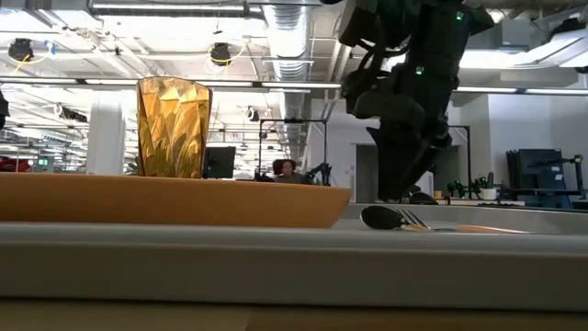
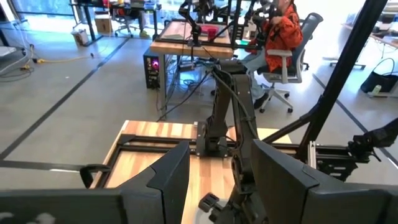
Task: Pick and place plate/cup/fork/spoon on tray
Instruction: Put the orange fork on the gray tray to the right of the orange spoon, then return to Home Position
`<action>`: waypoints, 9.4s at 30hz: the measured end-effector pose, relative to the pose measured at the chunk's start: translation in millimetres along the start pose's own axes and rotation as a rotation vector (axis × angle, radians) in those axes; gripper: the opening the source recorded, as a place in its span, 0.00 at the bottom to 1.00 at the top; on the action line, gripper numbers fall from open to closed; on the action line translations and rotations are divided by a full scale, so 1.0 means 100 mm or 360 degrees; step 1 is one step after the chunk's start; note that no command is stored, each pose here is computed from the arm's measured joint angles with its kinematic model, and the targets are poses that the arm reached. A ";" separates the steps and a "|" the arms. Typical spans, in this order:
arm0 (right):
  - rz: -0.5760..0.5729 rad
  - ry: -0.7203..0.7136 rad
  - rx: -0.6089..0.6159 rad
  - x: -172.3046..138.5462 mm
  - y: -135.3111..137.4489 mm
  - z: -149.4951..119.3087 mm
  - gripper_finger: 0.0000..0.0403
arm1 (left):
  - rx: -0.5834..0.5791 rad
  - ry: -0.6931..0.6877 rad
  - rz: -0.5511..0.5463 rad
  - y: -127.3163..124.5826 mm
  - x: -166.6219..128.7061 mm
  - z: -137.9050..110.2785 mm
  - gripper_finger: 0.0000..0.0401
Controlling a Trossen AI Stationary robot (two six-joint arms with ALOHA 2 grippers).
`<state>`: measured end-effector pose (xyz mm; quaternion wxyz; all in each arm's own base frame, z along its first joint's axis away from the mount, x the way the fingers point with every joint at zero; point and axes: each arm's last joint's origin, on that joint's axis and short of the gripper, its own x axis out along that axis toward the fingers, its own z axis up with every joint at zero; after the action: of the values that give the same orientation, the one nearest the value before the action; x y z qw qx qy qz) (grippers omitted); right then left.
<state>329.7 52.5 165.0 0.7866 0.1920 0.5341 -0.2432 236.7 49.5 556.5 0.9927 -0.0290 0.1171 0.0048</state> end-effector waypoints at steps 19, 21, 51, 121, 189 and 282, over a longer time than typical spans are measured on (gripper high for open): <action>0.0112 -0.0189 0.0140 0.00 -0.05 0.04 0.53 | -0.0001 -0.0041 0.0043 0.01 0.00 0.03 0.39; 0.0121 -0.0194 0.0201 0.03 -0.11 -0.03 0.53 | -0.0004 -0.0040 0.0048 0.01 0.00 0.02 0.39; 0.0174 -0.0200 0.0090 -0.02 -0.02 -0.21 0.53 | -0.0063 -0.0050 0.0116 0.02 0.00 0.03 0.39; 0.0534 -0.0846 -0.0069 -1.38 -0.75 0.12 0.53 | -0.0096 -0.0243 0.0137 -0.04 -0.31 0.14 0.39; 0.0841 -0.1802 0.0223 -0.69 -1.67 -1.43 0.53 | -0.0520 -0.0793 0.0041 -0.11 -0.69 -3.68 0.39; 0.0762 -0.1696 0.0161 -0.60 -1.68 -1.46 0.53 | -0.0587 -0.0470 0.0248 -0.12 -0.47 -4.09 0.39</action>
<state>103.7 9.7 162.0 0.9696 0.1959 -0.0057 -0.1468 95.8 13.8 170.9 0.9736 -0.1997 -0.0302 0.1067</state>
